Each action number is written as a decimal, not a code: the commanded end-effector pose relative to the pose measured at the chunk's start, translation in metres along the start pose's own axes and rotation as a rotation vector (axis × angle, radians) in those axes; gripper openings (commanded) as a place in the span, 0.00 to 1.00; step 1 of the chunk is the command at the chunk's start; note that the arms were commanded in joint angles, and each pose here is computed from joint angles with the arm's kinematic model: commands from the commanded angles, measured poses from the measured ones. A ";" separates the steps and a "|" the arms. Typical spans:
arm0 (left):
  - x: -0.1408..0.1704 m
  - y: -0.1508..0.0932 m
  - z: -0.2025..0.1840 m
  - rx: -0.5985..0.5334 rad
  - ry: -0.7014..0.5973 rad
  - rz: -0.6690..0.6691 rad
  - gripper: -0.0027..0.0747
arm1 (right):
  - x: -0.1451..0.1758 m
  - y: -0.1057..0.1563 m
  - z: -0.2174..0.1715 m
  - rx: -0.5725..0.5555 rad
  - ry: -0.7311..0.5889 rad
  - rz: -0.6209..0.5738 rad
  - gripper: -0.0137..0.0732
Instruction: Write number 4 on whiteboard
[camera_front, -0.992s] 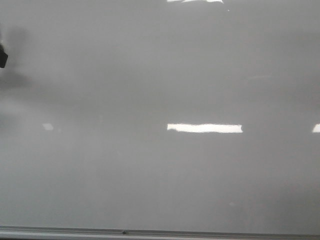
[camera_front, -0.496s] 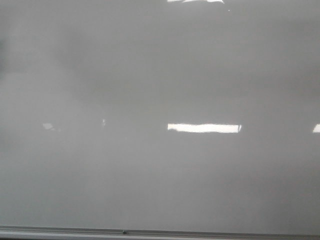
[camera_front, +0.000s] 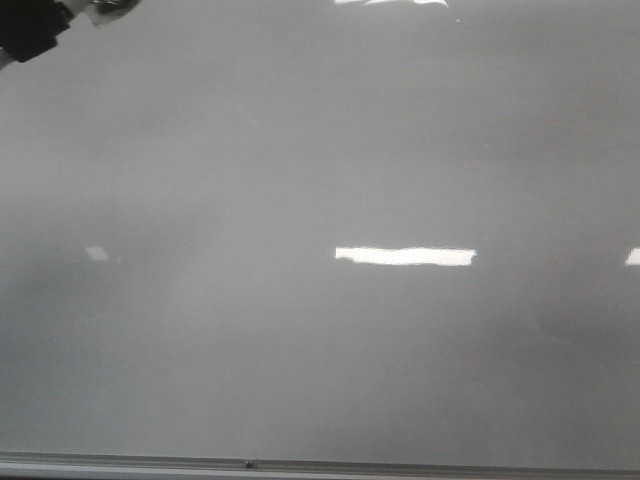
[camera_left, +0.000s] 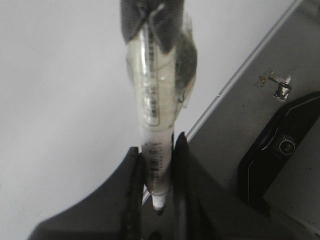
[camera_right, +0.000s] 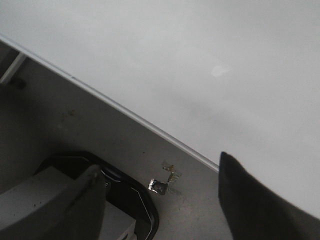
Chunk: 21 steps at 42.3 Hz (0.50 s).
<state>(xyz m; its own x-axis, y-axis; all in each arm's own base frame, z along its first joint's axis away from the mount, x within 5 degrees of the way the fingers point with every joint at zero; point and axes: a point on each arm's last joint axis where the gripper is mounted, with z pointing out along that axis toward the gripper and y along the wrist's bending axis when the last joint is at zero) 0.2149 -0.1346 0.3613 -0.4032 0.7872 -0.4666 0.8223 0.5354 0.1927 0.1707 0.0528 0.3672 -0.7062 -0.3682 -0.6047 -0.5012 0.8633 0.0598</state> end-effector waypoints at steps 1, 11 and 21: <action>-0.017 -0.019 -0.014 0.019 -0.094 0.094 0.01 | -0.017 0.014 -0.004 -0.065 -0.074 -0.155 0.74; -0.035 -0.062 -0.001 0.117 -0.100 0.324 0.01 | -0.032 0.053 -0.002 -0.190 -0.125 -0.552 0.74; -0.043 -0.089 0.002 0.164 -0.126 0.448 0.01 | -0.043 0.101 0.006 -0.281 -0.268 -0.820 0.74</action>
<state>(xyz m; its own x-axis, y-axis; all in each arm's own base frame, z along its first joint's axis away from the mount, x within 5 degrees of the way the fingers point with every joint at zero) 0.1661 -0.2123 0.3449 -0.0132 0.9162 -0.4004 0.9709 0.1076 0.2141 0.1537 0.1455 0.3785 -0.0418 -0.7681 -0.6389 -0.9406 0.2459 -0.2341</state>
